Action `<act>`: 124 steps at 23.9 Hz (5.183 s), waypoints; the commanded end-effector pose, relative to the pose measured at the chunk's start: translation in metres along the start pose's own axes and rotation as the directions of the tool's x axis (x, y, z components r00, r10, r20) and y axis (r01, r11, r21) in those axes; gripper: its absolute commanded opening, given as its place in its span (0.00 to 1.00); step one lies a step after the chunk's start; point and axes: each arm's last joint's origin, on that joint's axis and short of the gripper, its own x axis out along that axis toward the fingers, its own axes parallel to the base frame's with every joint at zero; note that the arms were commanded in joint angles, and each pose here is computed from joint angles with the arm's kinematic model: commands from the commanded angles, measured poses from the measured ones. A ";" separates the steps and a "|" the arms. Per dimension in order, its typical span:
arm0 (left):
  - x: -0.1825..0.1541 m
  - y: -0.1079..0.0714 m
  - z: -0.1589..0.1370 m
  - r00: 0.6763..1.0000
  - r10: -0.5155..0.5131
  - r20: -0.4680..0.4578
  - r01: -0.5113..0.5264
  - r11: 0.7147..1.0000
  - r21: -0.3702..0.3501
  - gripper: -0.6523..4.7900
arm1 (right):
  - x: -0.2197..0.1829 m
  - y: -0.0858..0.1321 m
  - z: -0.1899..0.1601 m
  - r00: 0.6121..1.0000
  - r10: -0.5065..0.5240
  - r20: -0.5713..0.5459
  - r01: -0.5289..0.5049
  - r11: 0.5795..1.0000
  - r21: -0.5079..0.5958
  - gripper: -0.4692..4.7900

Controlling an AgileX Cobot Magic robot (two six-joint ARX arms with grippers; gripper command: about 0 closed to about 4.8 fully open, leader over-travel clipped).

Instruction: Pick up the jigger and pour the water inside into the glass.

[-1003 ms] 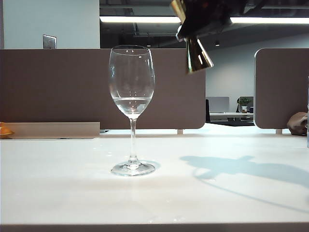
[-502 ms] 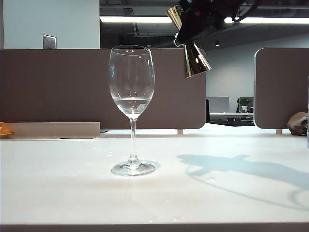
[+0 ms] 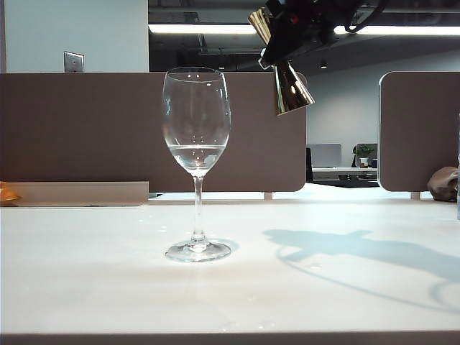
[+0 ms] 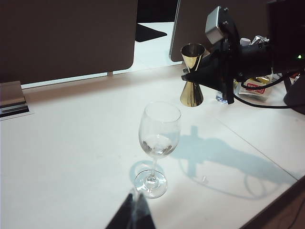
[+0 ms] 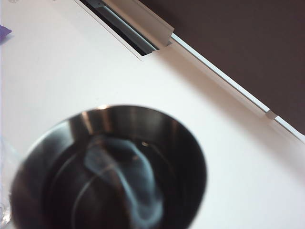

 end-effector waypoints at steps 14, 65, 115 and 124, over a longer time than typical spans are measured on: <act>0.000 0.000 0.002 1.000 -0.002 0.013 0.002 1.000 0.009 0.12 | 0.014 0.024 -0.001 0.996 0.073 -0.047 -0.078 0.991 -0.111 0.09; 0.000 0.000 0.002 1.000 -0.002 0.013 0.002 1.000 0.009 0.12 | 0.021 0.043 0.020 0.992 -0.013 -0.122 -0.059 0.824 -0.564 0.09; -0.001 0.000 0.002 1.000 -0.002 0.014 0.002 1.000 0.009 0.12 | 0.013 0.039 0.061 0.986 -0.164 0.002 0.065 0.382 -0.922 0.09; -0.001 0.000 0.002 1.000 -0.002 0.014 0.002 1.000 0.009 0.12 | 0.013 0.039 0.062 0.991 -0.134 0.008 0.051 0.325 -0.944 0.09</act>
